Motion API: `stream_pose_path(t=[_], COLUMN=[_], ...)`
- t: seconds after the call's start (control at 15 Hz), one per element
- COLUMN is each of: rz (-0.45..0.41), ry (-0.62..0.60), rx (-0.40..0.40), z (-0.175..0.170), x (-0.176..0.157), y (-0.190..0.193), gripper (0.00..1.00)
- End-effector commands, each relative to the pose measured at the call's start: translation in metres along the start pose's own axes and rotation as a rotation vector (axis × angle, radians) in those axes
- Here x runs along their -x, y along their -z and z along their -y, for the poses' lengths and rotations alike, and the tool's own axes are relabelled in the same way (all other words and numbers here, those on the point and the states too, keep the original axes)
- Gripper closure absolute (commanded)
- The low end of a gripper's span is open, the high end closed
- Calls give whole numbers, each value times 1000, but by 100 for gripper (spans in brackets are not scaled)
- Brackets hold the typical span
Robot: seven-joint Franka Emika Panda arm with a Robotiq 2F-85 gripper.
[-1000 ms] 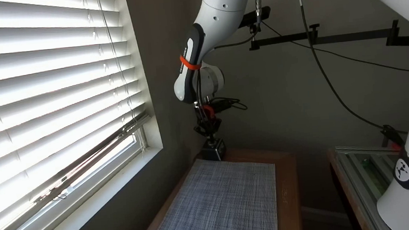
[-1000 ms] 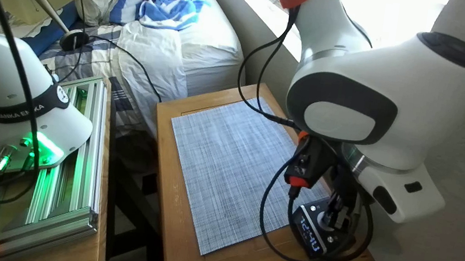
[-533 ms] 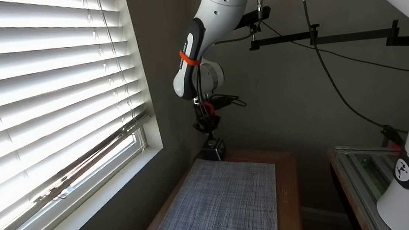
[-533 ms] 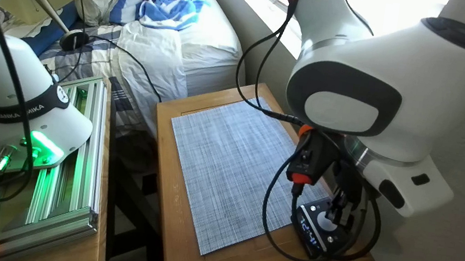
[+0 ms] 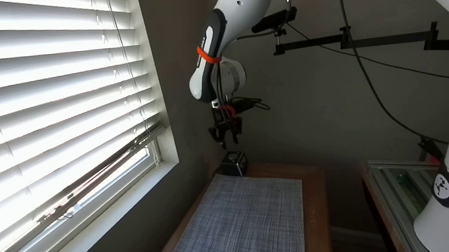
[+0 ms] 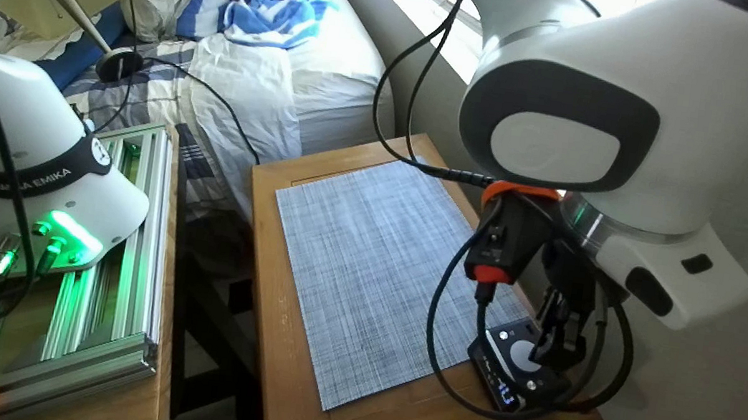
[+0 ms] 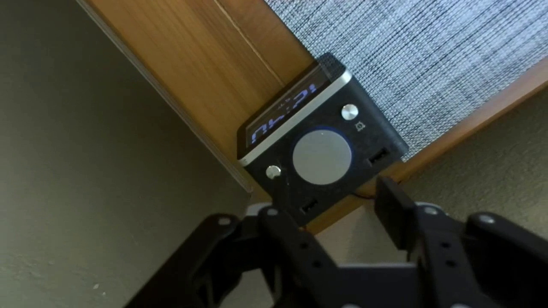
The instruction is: Press the button on top of the black alarm clock
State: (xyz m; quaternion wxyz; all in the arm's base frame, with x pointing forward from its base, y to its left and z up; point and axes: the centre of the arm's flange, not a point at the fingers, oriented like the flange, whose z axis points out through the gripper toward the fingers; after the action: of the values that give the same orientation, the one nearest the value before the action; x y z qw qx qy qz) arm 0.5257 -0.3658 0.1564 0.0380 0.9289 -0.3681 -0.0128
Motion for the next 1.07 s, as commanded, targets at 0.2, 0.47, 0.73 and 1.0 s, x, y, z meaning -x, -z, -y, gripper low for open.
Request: stream_pose_path(t=[0.2, 0.47, 0.73, 1.0], rz=[-47, -94, -132, -176], ry=[105, 189, 262, 315], rx=[30, 78, 107, 130], z=[-3, -3, -2, 1], x=[27, 40, 53, 68], y=[43, 75, 102, 121], gripper=[0, 0, 0, 0])
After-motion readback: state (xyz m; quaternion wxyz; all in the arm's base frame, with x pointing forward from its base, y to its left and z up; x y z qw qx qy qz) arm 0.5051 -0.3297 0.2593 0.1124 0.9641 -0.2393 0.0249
